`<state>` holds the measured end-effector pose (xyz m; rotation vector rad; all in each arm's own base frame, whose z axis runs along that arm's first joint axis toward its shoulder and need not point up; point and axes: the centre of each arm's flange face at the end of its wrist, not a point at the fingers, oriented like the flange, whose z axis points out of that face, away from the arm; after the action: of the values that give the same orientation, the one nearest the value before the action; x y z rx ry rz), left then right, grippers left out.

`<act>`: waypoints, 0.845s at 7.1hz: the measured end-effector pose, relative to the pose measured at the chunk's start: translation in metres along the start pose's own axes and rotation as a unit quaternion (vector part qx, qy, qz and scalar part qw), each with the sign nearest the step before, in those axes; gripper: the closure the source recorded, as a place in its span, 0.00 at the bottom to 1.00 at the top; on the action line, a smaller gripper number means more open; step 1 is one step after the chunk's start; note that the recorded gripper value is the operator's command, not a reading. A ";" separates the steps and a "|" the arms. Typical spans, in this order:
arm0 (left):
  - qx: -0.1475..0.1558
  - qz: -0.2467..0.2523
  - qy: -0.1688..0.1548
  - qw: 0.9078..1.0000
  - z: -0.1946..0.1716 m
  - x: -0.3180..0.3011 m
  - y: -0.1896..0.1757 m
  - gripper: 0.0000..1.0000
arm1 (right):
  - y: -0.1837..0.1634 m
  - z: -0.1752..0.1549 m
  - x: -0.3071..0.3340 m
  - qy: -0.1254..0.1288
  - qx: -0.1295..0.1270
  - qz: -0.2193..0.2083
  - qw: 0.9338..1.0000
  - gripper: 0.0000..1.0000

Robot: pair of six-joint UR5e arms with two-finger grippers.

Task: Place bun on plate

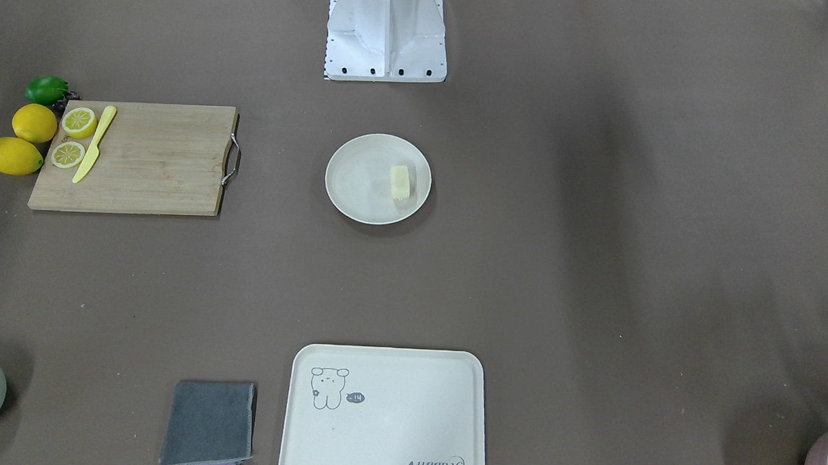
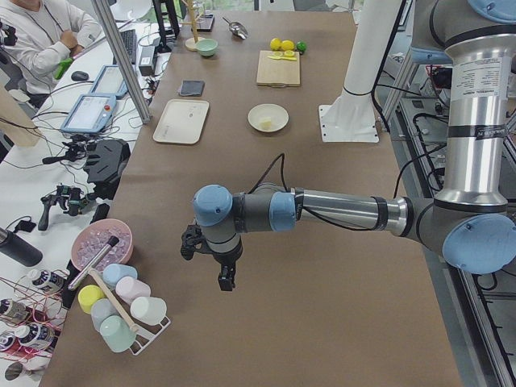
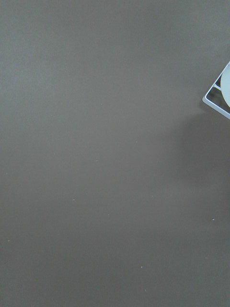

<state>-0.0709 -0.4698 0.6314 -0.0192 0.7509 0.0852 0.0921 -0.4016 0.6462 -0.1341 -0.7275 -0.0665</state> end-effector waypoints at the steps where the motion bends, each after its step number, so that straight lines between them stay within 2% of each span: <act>1: 0.000 0.000 0.000 1.000 0.000 0.000 0.000 0.02 | -0.001 -0.002 -0.001 0.001 0.002 -0.002 1.000 0.00; 6: 0.000 0.000 -0.001 1.000 0.000 0.000 0.000 0.02 | -0.001 -0.008 -0.007 0.004 0.009 -0.007 1.000 0.00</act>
<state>-0.0711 -0.4696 0.6312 -0.0190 0.7485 0.0843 0.0925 -0.4036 0.6355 -0.1121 -0.7217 -0.0750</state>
